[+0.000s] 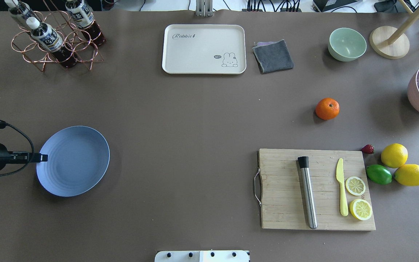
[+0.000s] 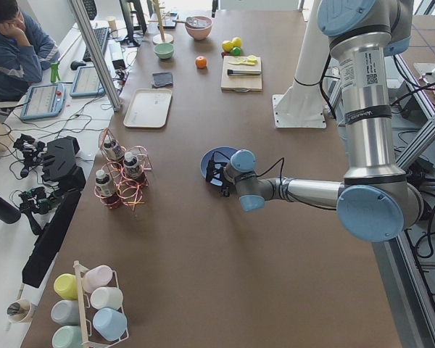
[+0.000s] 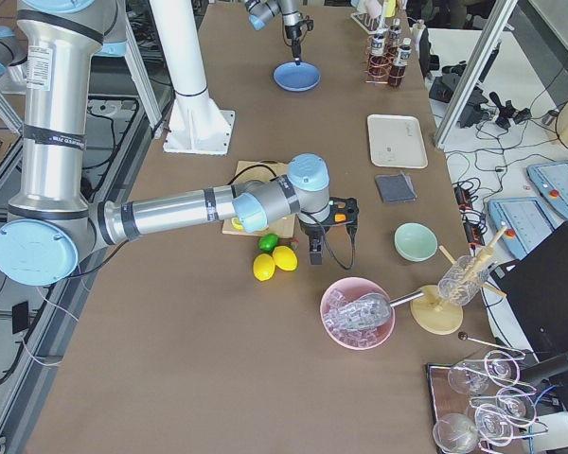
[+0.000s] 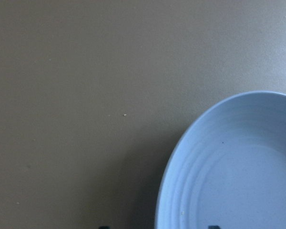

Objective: Pick orange to plate
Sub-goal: 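Push the blue plate with the left gripper toward the table center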

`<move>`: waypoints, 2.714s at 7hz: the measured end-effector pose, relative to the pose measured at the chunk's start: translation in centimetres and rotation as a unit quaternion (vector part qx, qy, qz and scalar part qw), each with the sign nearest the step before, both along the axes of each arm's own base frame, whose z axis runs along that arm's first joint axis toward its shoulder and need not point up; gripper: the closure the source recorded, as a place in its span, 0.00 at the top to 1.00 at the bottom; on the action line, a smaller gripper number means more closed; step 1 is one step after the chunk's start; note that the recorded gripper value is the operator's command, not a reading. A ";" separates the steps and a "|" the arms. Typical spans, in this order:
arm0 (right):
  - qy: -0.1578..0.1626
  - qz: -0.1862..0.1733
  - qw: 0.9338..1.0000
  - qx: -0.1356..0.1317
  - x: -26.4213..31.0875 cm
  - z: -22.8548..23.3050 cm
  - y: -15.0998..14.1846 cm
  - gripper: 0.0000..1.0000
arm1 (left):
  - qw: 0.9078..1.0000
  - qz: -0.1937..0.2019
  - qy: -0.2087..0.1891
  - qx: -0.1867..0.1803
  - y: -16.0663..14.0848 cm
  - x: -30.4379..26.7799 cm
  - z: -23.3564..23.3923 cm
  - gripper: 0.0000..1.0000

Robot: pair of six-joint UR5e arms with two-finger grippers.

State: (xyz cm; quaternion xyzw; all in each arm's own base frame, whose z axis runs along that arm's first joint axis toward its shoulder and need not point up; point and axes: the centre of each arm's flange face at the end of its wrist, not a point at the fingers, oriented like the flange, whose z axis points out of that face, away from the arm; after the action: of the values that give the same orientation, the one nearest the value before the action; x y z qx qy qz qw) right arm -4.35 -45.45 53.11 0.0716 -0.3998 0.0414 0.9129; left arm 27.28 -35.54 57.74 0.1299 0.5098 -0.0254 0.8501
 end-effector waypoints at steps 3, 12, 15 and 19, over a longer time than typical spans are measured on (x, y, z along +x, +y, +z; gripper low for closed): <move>0.001 0.000 1.000 -0.001 0.0 0.1 0.0 0.99 | 1.000 0.008 0.001 0.001 0.1 1.1 0.0 0.00; 0.001 0.000 1.000 0.001 0.0 0.0 0.0 0.99 | 0.993 -0.037 0.099 -0.045 -8.0 16.4 -22.7 0.00; 0.000 0.000 1.000 0.002 0.0 -0.1 -0.2 0.99 | 0.995 -0.049 0.079 -0.047 -10.0 23.5 -27.0 0.00; -0.001 -0.001 1.000 0.005 -0.1 -0.3 -0.3 1.00 | 0.995 -0.057 0.073 -0.042 -10.9 24.7 -27.1 0.99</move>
State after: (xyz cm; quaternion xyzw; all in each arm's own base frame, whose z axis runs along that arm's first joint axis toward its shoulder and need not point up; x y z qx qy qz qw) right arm -4.43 -45.74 52.79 0.0754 -0.4010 0.0389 0.9121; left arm 51.97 -46.48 30.63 0.1209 0.5604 -0.1042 0.8127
